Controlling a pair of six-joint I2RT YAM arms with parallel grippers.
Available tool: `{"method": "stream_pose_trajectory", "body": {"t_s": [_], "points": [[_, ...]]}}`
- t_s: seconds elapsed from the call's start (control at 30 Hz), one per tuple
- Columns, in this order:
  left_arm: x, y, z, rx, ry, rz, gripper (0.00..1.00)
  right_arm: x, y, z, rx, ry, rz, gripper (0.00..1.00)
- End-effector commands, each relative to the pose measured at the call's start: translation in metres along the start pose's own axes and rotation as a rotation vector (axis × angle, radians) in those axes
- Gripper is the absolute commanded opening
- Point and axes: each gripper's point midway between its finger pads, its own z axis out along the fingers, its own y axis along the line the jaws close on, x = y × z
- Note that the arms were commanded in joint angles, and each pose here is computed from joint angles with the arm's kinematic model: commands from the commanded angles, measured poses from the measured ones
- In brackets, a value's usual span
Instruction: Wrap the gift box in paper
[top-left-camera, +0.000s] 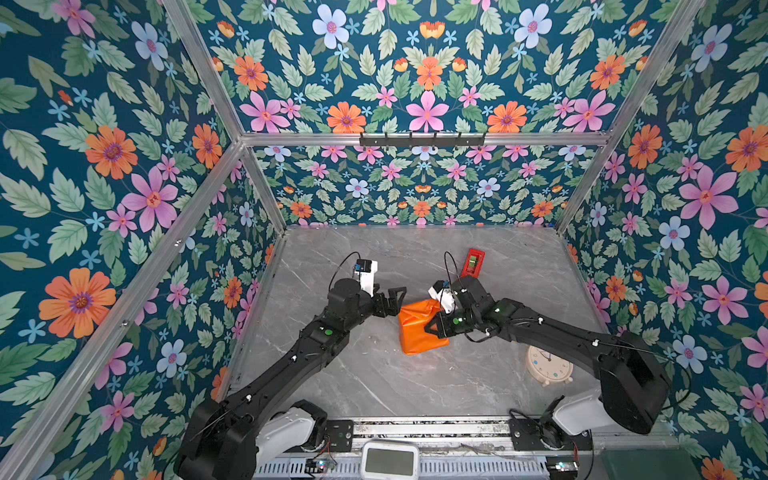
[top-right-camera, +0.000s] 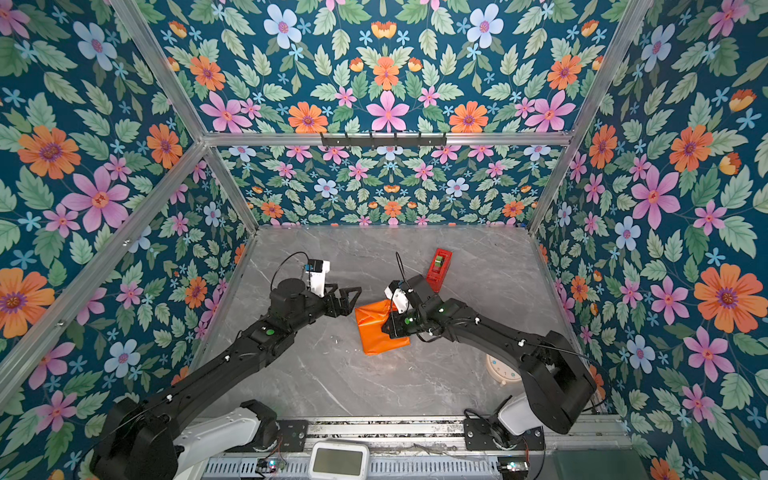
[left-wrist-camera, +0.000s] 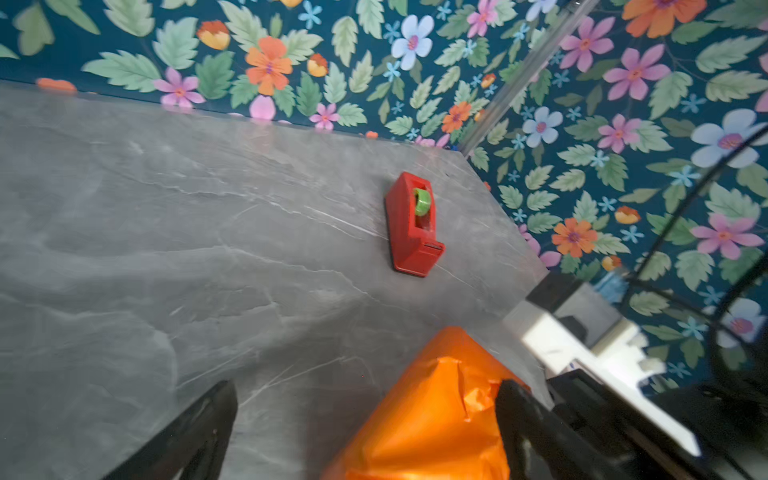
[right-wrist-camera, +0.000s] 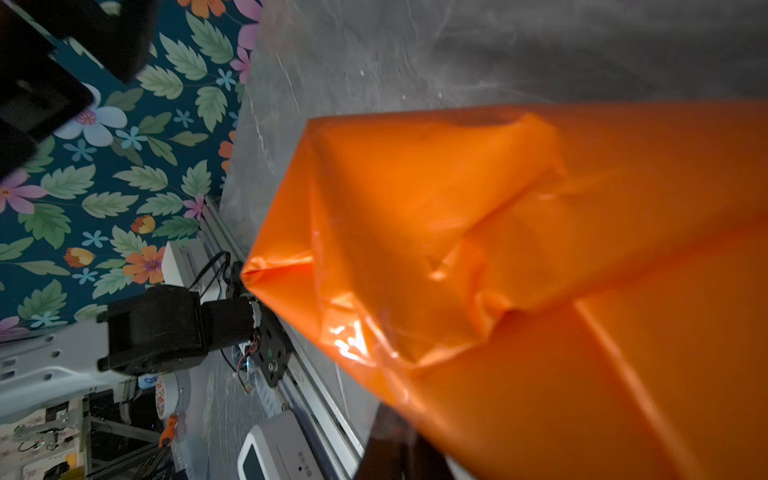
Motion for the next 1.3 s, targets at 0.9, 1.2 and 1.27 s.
{"method": "stream_pose_trajectory", "body": {"t_s": [0.9,1.2,1.27], "points": [[0.0,0.225,-0.074,-0.902,-0.246,0.275,1.0,-0.024,-0.284,-0.215,1.201,-0.647,0.154,0.99],[-0.007,0.246,-0.048,-0.757,-0.301,0.233,1.0,-0.033,-0.295,-0.209,0.958,-0.775,0.042,0.99],[-0.009,0.246,-0.042,-0.717,-0.287,0.242,1.0,-0.035,-0.294,-0.212,0.908,-0.806,0.024,0.99]]}}
